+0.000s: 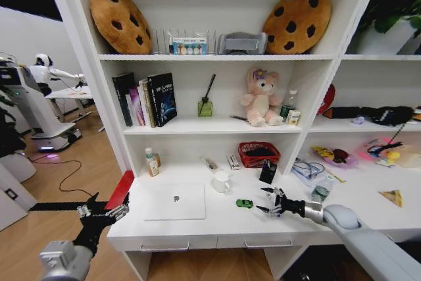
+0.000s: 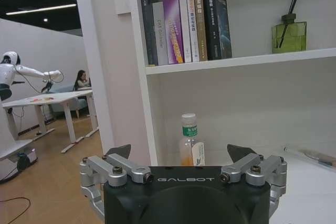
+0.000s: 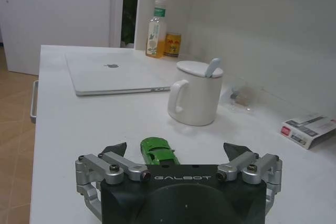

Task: Organize the objects on the table.

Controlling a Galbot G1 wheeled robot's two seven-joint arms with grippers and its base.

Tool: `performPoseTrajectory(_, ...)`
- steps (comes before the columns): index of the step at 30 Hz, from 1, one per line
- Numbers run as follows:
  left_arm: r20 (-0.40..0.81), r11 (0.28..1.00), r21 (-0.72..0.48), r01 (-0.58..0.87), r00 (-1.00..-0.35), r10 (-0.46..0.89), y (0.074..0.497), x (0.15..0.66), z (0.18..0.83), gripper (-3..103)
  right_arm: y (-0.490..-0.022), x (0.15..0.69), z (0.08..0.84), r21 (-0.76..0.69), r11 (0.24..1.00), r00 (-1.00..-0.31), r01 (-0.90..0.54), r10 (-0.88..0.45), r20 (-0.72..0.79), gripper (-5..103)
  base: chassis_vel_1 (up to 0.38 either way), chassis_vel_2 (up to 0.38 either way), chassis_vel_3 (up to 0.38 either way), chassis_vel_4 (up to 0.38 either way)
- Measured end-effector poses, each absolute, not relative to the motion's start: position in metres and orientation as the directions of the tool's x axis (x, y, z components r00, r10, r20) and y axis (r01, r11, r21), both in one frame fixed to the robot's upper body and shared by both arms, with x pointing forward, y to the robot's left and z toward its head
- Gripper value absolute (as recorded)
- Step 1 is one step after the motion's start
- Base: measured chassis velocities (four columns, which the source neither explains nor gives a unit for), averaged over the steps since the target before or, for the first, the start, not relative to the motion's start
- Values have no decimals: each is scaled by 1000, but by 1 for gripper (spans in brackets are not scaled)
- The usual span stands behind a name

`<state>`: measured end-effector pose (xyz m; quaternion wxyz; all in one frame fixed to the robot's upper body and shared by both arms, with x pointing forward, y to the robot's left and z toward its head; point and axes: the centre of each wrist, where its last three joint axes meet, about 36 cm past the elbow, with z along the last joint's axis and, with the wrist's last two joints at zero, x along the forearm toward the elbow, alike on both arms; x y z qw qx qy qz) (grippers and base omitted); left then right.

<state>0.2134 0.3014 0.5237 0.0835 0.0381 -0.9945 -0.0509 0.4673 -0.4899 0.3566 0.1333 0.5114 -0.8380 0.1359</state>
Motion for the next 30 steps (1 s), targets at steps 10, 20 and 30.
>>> performPoseTrajectory(10,162,992,107,-67,-983,-84,301,213,524,100,-459,494,320,-93,359,-367,-929,-853,371,100,0,0,0,0)
performPoseTrajectory(20,162,992,107,-67,-983,-84,301,213,524,100,-453,503,313,-107,338,-353,-935,-864,359,87,0,0,0,0)
performPoseTrajectory(30,161,992,107,-67,-983,-84,301,213,524,100,-453,493,308,-96,334,-345,-938,-866,362,49,0,0,0,0)
